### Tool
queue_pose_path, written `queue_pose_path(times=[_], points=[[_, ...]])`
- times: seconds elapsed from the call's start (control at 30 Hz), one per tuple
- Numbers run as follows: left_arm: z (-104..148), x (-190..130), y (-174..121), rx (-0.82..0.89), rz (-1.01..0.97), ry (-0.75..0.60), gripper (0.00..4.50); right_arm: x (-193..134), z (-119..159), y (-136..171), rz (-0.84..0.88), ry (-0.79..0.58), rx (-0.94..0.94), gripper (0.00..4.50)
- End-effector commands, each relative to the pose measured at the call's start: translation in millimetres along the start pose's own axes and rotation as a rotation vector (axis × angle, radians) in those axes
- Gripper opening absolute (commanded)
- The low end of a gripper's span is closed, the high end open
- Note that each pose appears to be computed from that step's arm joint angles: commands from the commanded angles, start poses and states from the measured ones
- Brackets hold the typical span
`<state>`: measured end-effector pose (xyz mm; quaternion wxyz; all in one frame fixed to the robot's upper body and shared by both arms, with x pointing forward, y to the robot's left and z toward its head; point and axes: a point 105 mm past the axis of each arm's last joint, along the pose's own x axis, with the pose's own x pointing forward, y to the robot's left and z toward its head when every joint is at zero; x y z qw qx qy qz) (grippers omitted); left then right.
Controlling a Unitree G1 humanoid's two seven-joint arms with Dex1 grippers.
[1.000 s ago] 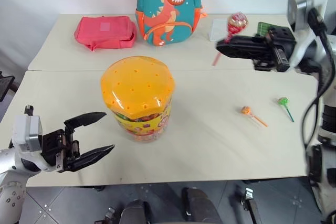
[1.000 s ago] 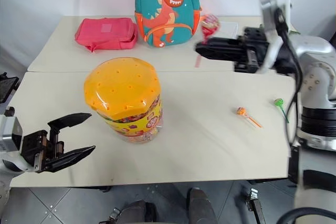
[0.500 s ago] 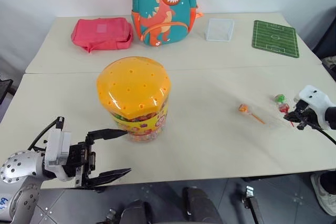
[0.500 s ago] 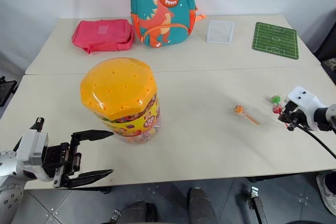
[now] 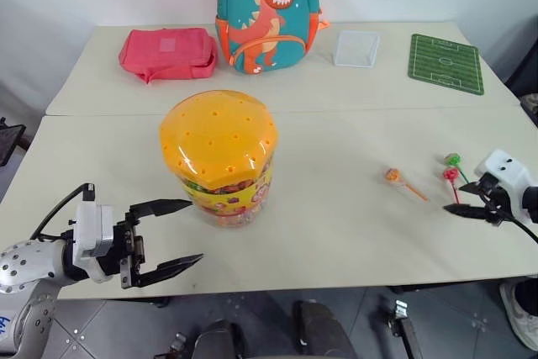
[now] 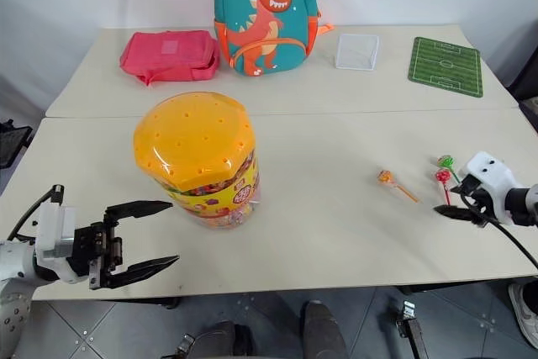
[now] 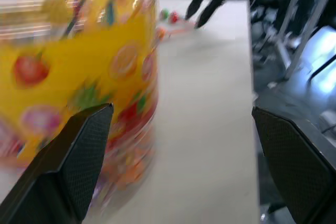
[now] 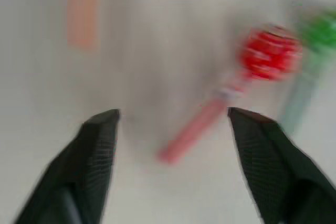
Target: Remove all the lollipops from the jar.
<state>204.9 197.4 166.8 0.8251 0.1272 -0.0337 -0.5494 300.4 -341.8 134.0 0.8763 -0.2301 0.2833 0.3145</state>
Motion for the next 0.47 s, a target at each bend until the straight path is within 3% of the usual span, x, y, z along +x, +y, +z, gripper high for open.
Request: queue_pose_path(times=[0.03,0.13,0.2,0.4,0.47], points=[[-5.4,-11.4,22.5,0.066,0.116,0.074,4.50,-22.2,50.9,18.1,0.097,-0.335,-0.105,4.48],[-17.3,-21.1,37.0,0.060,0.230,0.128,4.50,-33.9,82.1,32.2,0.123,-0.578,-0.157,4.48],[-21.4,-25.2,41.3,0.061,0.278,0.134,4.50,-31.6,89.3,44.0,0.148,-0.613,-0.198,4.48],[-44.7,-34.4,76.8,0.090,0.556,0.153,4.50,19.2,96.0,150.9,0.462,-0.662,-0.328,4.48],[-42.6,-29.1,78.5,0.113,0.580,0.128,4.50,30.2,89.9,163.5,0.454,-0.685,-0.293,4.48]])
